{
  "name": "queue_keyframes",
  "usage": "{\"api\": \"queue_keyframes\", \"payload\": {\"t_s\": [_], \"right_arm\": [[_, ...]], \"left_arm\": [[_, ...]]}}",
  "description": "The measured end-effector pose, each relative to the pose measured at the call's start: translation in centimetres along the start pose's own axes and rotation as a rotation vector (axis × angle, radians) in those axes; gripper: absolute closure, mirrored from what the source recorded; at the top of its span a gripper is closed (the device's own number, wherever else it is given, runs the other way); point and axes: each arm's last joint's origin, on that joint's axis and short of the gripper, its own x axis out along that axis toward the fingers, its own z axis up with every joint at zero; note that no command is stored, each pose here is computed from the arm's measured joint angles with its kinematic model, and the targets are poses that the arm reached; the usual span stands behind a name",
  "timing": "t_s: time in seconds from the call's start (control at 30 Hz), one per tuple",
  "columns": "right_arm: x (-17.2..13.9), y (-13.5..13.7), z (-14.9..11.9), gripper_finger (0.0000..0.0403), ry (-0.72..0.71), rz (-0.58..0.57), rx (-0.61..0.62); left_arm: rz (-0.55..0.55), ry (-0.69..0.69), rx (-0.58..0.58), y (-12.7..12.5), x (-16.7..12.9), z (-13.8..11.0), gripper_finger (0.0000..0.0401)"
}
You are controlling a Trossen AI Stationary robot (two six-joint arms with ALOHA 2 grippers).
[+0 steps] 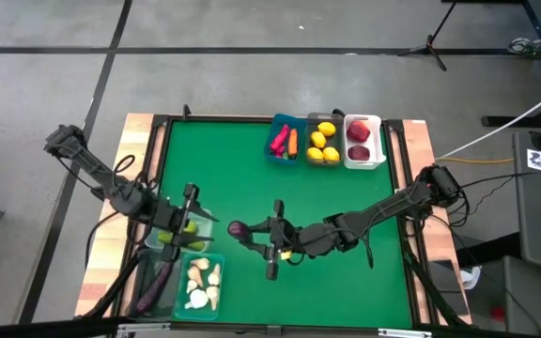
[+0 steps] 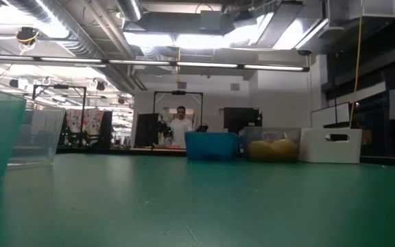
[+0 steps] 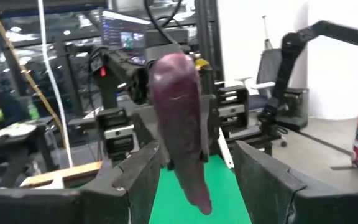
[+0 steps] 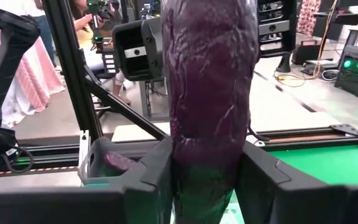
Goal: Sort produce into baskets
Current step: Put the violet eggplant into the bottom black bin
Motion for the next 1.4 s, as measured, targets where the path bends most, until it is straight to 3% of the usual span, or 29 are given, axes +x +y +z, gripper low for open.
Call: {"api": "queue_keyframes", "payload": {"t_s": [0.5, 0.7, 0.93, 1.27, 1.4], "right_arm": [[0.0, 0.1, 0.0, 0.0272, 0.004, 0.038, -0.001], [0.0, 0.1, -0.1, 0.0272, 0.005, 0.038, -0.001], [0.0, 0.2, -0.1, 0.0272, 0.008, 0.055, -0.002], [0.0, 0.2, -0.1, 0.0271, 0.014, 0.063, -0.004], [0.0, 0.2, -0.1, 0.0272, 0.014, 0.062, -0.005]], "left_arm": [[-0.1, 0.042, 0.044, 0.1, 3.0, -2.2, 0.0205], [-0.145, -0.015, 0.029, 0.6, 3.1, -1.7, 0.0205], [-0.075, -0.061, 0.132, 1.3, 3.2, -1.3, 0.0205], [-0.058, -0.041, 0.001, 1.8, 3.4, -1.5, 0.0205], [-0.08, -0.021, 0.002, 2.0, 3.4, -1.7, 0.0205]]}}
